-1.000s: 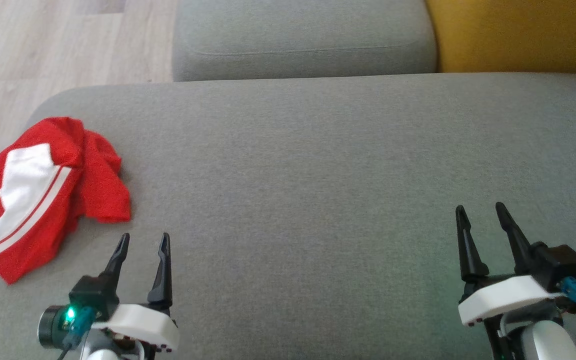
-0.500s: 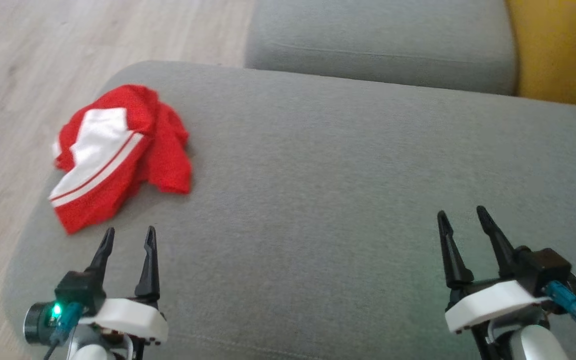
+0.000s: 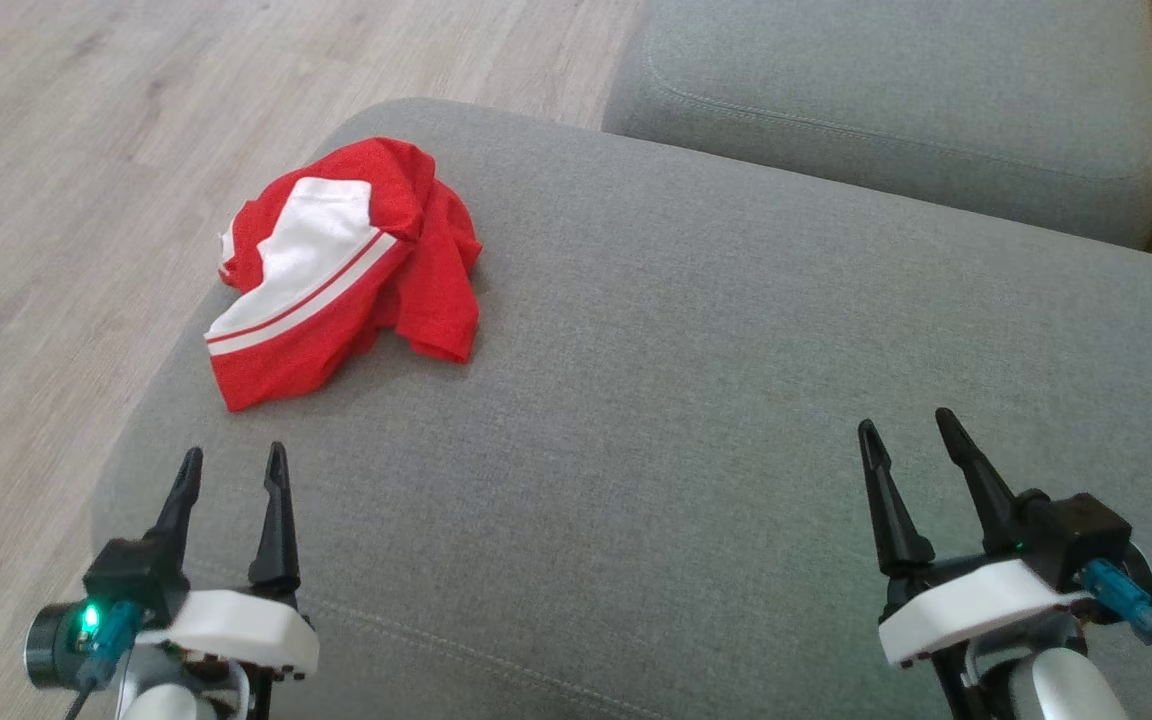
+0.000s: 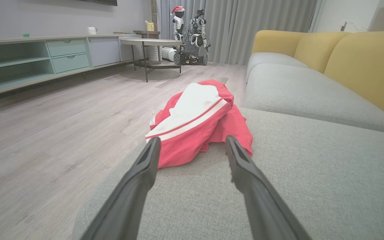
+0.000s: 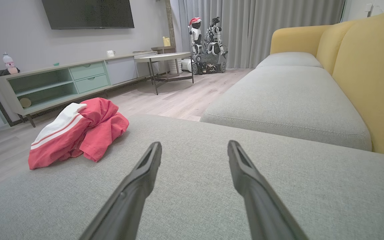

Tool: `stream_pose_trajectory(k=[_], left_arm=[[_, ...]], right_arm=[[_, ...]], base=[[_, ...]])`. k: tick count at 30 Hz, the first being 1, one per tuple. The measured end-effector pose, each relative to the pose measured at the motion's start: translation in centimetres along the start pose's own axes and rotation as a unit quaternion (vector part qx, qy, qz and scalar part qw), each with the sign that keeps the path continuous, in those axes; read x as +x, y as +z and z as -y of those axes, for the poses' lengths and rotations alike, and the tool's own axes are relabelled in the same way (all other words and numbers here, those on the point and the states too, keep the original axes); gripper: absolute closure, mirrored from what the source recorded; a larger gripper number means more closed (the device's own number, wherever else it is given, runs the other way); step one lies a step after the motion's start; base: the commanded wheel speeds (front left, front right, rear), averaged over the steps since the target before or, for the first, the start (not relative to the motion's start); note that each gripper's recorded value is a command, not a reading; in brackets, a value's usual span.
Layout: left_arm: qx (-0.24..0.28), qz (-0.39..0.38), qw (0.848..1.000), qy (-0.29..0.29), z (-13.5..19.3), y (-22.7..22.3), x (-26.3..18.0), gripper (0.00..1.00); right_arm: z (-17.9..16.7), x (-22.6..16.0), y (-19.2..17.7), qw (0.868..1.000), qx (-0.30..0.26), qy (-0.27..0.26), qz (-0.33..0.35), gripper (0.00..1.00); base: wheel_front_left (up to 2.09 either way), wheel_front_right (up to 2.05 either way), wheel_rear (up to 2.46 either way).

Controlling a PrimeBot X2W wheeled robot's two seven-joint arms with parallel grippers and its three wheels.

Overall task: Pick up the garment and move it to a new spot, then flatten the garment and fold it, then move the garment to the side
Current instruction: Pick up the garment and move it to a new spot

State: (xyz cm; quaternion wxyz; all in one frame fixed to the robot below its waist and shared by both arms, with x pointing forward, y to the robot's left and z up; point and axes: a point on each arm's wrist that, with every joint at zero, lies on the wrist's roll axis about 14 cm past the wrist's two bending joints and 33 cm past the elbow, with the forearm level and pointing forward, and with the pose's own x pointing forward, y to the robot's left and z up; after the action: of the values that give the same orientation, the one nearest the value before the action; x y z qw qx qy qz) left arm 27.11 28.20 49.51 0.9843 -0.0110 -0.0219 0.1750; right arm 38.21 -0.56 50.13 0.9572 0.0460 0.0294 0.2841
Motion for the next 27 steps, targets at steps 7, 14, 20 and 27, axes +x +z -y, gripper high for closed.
stream_pose_trajectory(k=[7, 14, 20, 27], left_arm=[[-0.002, 0.0, 1.0, 0.006, -0.4, 0.0, -0.3, 0.0], [-0.003, -0.002, 1.0, 0.013, -0.8, -0.1, -0.2, 0.0], [-0.001, -0.007, 1.0, 0.01, -0.3, -0.3, 0.5, 0.0], [0.004, 0.016, 1.0, -0.014, 1.8, 1.5, 5.3, 0.0]], right_arm=[[-0.4, 0.3, -0.1, 1.0, 0.0, 0.008, -0.004, 0.0], [-0.5, 0.4, -0.2, 1.0, 0.001, 0.009, -0.005, 0.0], [-0.1, 0.6, -0.7, 1.0, 0.003, 0.007, -0.012, 0.0], [1.1, 1.9, -1.9, 0.999, 0.003, 0.0, -0.032, 0.0]], base=[[0.0, 0.0, 0.0], [0.0, 0.0, 0.0], [0.0, 0.0, 0.0], [0.0, 0.0, 0.0]])
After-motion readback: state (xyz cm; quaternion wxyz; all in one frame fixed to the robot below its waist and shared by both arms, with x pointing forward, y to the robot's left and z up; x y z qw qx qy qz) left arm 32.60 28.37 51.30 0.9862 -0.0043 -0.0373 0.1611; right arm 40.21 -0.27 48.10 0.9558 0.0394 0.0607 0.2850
